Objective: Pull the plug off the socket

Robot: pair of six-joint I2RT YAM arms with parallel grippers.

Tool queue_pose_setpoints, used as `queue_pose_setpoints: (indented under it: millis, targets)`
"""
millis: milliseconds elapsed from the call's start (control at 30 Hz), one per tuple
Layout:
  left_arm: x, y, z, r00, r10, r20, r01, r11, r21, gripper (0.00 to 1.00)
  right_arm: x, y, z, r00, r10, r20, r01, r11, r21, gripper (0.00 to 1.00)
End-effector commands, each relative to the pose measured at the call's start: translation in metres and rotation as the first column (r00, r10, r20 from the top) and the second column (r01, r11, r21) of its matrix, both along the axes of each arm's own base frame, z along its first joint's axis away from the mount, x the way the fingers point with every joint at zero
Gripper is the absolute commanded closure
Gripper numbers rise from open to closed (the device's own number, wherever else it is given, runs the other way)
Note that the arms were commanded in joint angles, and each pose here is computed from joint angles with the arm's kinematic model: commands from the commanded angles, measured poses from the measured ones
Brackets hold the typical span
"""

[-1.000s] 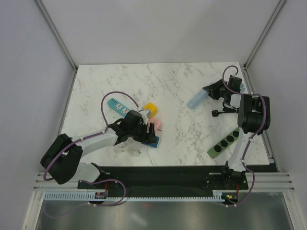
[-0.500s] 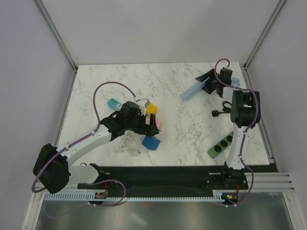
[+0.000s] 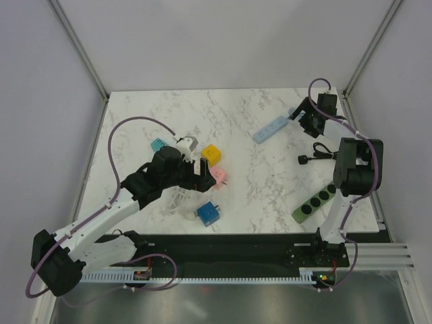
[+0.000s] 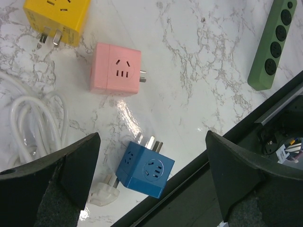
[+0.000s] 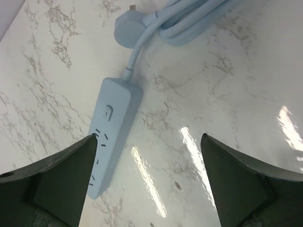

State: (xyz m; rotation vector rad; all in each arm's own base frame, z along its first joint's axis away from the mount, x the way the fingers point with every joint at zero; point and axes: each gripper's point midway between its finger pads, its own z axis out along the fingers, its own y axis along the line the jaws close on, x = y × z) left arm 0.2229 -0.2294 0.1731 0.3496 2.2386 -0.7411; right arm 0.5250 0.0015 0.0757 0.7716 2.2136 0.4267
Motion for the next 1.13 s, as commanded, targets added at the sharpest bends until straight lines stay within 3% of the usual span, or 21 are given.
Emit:
queue_pose_setpoints:
  millis: [0, 167, 300, 633, 800, 967, 1100]
  targets:
    - [-0.004, 0.007, 0.003, 1.0, 0.026, 0.003, -0.025, 1.0, -0.017, 0.0, -0.029, -0.023, 0.029, 1.0, -0.017, -0.023, 0.014, 0.989, -0.147, 0.02]
    - [-0.007, 0.007, 0.0, 1.0, 0.026, -0.008, -0.026, 0.999, -0.028, 0.0, -0.063, -0.011, 0.058, 0.998, 0.052, 0.019, -0.047, 0.979, -0.198, 0.02]
    - [-0.01, -0.005, -0.009, 0.999, -0.024, -0.021, 0.023, 0.997, -0.07, 0.0, -0.093, 0.031, 0.066, 0.983, 0.182, 0.023, -0.172, 0.957, -0.235, 0.02]
    - [-0.035, -0.016, -0.01, 1.0, -0.025, 0.017, 0.03, 0.918, -0.395, 0.0, -0.219, 0.156, 0.075, 0.881, 0.442, 0.169, -0.425, 0.896, -0.129, 0.02]
    - [-0.061, 0.003, -0.021, 0.999, 0.013, 0.036, 0.008, 0.854, -0.521, 0.0, -0.264, 0.176, 0.079, 0.845, 0.432, 0.316, -0.476, 0.876, 0.076, 0.02]
    - [-0.084, 0.013, -0.044, 0.999, 0.009, -0.03, -0.026, 0.776, -0.63, 0.0, -0.287, 0.17, 0.06, 0.844, 0.397, 0.36, -0.467, 0.875, 0.129, 0.02]
    - [-0.103, 0.013, -0.026, 0.998, -0.056, 0.032, 0.062, 0.692, -0.719, 0.0, -0.295, 0.17, 0.055, 0.835, 0.337, 0.436, -0.456, 0.866, 0.204, 0.02]
